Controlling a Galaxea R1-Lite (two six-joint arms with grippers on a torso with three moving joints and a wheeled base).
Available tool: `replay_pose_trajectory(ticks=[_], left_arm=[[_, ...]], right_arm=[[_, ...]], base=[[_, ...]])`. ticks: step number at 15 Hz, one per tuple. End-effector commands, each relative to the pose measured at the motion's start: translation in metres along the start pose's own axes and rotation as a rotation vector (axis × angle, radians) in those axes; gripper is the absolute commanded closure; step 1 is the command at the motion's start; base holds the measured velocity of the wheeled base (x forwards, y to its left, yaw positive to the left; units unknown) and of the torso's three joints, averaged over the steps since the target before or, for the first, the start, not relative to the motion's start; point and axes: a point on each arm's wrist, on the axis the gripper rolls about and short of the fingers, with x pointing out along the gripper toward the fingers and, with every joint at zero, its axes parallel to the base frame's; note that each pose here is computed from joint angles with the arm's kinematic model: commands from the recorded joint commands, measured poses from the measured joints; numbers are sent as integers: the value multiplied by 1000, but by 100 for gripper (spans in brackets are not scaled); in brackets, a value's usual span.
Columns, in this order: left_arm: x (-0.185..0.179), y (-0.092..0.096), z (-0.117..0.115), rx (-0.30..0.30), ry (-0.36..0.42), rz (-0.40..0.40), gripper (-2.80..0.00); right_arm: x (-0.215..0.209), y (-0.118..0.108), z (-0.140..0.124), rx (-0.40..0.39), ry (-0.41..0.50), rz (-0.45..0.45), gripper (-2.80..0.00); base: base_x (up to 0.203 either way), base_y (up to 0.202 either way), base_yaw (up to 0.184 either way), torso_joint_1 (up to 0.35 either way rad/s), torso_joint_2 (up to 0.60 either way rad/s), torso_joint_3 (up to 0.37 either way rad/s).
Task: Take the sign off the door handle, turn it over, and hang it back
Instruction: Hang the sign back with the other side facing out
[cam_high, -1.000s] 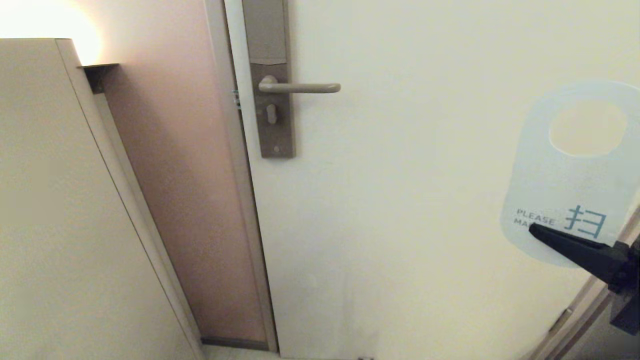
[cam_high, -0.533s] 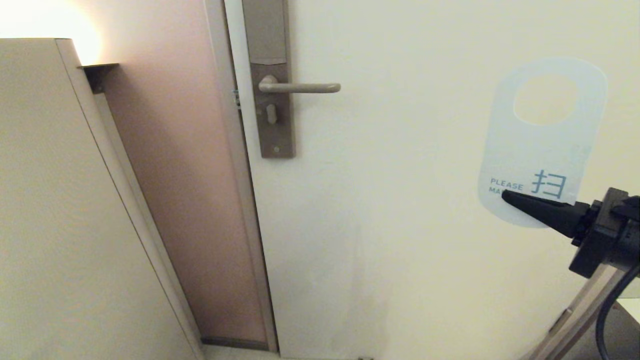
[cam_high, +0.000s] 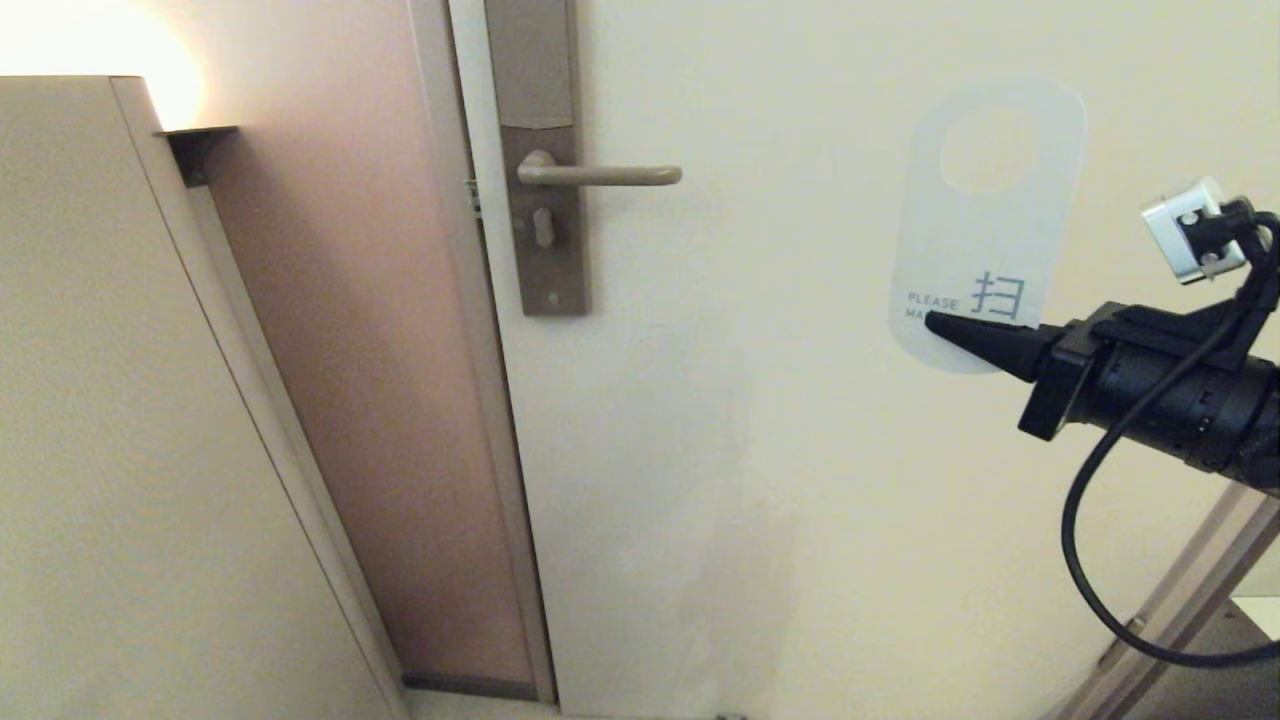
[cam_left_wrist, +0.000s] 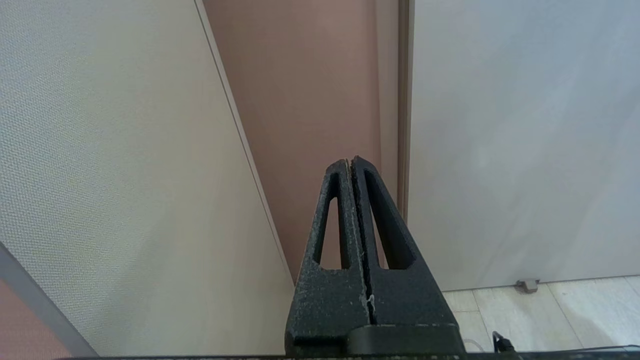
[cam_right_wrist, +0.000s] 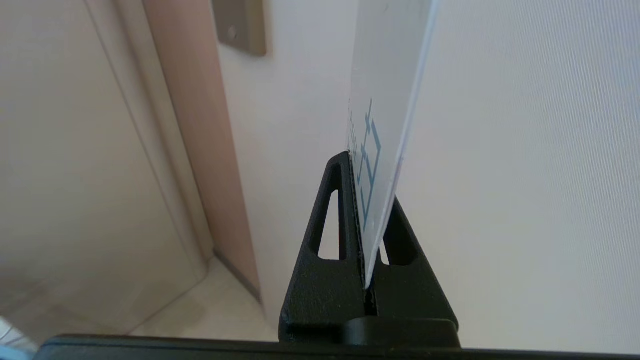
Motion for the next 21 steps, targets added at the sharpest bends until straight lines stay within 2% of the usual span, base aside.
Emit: replay_pose_trajectory(ticks=[1, 3, 12, 21], left_arm=[[0, 0, 0, 0, 1, 1, 0], [0, 0, 0, 0, 1, 0, 0], [0, 0, 0, 0, 1, -1, 0], [0, 0, 0, 0, 1, -1, 0]], right_arm=[[22, -8, 0, 5, 10, 5, 0], [33, -10, 5, 1, -3, 15, 0], [65, 12, 8, -6, -5, 126, 0], [122, 22, 3, -13, -3, 191, 0]], base=[[0, 0, 0, 0, 0, 0], [0, 0, 0, 0, 0, 0], [0, 0, 0, 0, 0, 0], [0, 0, 0, 0, 0, 0]])
